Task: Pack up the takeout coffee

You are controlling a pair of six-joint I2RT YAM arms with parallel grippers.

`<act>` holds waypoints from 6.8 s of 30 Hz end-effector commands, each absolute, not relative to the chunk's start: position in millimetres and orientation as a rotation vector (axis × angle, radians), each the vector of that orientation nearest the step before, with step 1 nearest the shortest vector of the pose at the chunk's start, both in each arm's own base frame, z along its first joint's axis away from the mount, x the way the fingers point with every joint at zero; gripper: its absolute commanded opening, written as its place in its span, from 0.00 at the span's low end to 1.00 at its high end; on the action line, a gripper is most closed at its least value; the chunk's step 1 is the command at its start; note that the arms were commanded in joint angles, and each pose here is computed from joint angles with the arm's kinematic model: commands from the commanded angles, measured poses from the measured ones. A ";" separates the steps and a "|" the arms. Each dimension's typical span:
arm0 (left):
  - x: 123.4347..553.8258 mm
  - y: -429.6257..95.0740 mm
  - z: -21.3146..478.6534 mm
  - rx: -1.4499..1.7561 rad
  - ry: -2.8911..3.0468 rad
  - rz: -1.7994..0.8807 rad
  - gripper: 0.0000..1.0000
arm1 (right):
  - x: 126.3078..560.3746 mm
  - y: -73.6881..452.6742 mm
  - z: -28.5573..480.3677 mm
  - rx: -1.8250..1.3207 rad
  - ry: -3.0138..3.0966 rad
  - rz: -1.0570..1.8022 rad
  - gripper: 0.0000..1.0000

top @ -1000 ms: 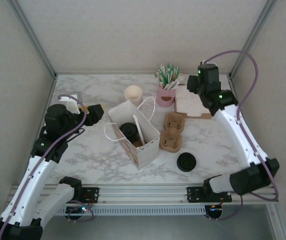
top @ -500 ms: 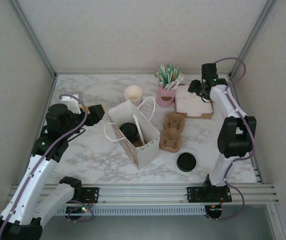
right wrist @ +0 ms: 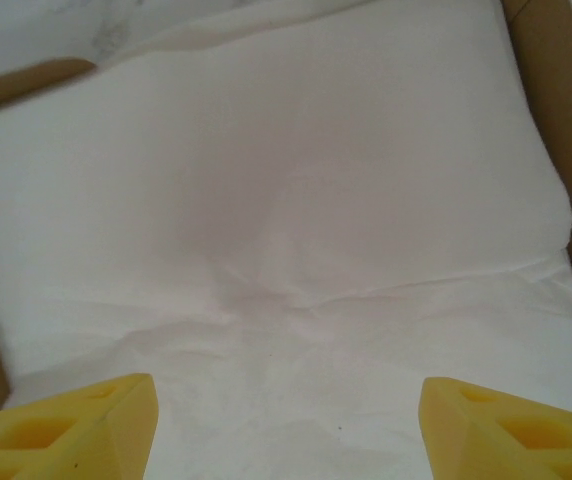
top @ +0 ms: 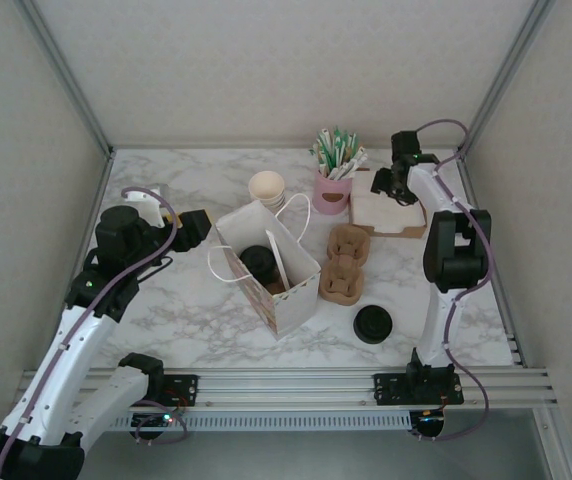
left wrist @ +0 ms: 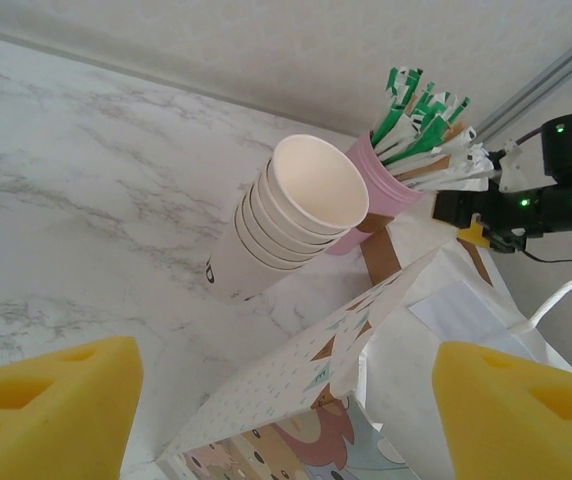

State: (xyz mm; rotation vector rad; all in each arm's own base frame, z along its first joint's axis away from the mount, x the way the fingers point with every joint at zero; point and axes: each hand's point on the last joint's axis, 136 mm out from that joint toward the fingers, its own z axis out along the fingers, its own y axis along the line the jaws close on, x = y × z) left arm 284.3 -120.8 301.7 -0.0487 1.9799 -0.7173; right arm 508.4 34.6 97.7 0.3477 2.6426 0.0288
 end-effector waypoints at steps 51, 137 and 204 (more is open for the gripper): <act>283.1 -120.8 307.9 -0.040 1.974 -0.702 0.77 | 512.4 35.8 50.8 0.299 2.765 -0.014 0.27; 285.8 -115.6 301.9 -0.068 1.994 -0.654 0.77 | 177.0 320.2 478.1 -0.483 1.714 1.291 0.00; 289.5 -118.0 292.7 -0.068 2.034 -0.641 0.76 | 223.3 315.5 305.1 -0.569 2.292 0.537 0.00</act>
